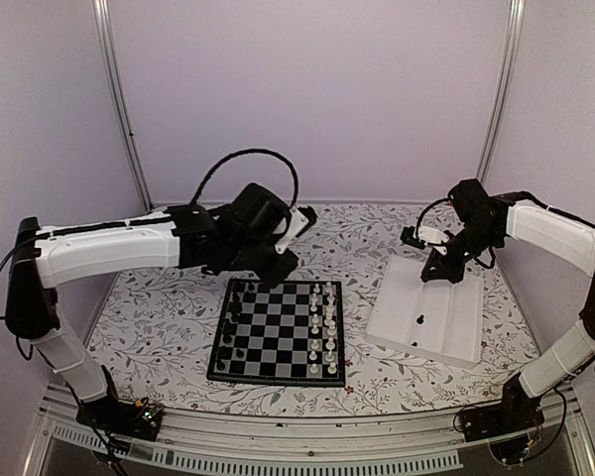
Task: Set up the chess pieces on the board
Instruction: Pick up the chess piece from the storage box, then place the chess piece on the chessboard.
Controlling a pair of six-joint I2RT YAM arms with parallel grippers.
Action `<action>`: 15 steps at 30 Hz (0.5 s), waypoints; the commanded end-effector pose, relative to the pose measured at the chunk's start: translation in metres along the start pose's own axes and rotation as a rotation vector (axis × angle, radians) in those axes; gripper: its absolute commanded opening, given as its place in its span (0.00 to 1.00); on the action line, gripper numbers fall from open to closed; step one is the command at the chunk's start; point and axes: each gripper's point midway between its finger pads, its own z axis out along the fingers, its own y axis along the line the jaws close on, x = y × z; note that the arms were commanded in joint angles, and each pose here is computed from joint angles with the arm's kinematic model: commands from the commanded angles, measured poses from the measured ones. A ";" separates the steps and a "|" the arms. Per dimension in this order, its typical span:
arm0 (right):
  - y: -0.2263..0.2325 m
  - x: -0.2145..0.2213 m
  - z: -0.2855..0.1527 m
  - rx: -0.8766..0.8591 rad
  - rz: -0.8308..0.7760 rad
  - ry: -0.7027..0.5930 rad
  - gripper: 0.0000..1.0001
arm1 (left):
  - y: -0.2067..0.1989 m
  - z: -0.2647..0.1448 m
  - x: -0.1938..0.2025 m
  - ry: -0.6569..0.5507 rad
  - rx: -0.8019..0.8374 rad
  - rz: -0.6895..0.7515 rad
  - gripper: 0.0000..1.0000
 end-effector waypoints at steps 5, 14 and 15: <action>0.049 -0.133 -0.014 -0.098 -0.219 -0.174 0.05 | 0.160 -0.067 0.007 -0.272 -0.282 -0.254 0.45; 0.126 -0.225 0.052 -0.236 -0.361 -0.142 0.05 | 0.221 -0.097 0.061 -0.386 -0.365 -0.377 0.49; 0.134 -0.227 0.067 -0.261 -0.362 -0.118 0.05 | 0.221 -0.098 0.059 -0.374 -0.360 -0.376 0.49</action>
